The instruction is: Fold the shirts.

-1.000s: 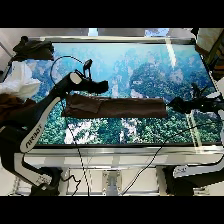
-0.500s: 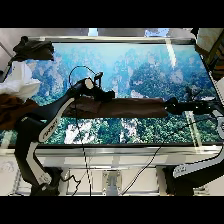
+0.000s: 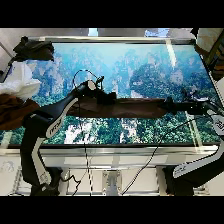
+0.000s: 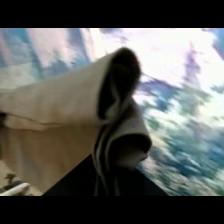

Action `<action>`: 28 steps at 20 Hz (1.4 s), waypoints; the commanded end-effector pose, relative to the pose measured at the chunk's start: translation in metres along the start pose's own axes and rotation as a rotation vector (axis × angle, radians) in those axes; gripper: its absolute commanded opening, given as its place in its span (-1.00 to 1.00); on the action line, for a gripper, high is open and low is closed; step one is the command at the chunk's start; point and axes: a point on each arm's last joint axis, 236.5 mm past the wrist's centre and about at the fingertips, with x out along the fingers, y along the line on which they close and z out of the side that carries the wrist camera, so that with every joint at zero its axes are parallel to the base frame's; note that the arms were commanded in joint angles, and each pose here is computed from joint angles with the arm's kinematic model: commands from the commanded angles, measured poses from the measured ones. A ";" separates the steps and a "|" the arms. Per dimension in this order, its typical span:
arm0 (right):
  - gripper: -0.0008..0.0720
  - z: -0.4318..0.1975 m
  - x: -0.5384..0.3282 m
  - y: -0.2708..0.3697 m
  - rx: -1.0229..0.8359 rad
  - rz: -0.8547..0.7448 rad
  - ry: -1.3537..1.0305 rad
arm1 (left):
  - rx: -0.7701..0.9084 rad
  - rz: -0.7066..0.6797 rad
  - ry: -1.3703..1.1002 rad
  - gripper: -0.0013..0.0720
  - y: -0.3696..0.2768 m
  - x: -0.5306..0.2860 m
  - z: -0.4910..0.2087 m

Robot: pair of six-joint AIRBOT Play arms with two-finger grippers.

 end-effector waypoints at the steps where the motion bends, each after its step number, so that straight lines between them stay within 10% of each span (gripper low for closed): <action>1: -0.91 0.010 -0.004 0.032 -0.009 0.119 -0.044 | 0.003 0.015 0.025 -0.94 0.005 0.004 -0.004; 8: -0.91 0.035 -0.071 0.131 -0.253 0.172 -0.159 | 0.049 -0.068 0.047 -0.94 -0.047 0.021 -0.027; 15: -0.92 0.030 -0.133 0.229 -0.421 0.201 -0.175 | 0.343 -0.518 -0.095 -0.93 -0.240 -0.022 -0.033; 23: -0.92 -0.068 -0.019 0.285 -0.637 0.120 0.118 | 0.331 0.158 -0.320 -0.93 -0.040 -0.215 0.105; 28: -0.92 -0.148 0.088 0.323 -0.685 0.165 0.253 | 0.247 0.279 -0.356 -0.93 0.029 -0.291 0.112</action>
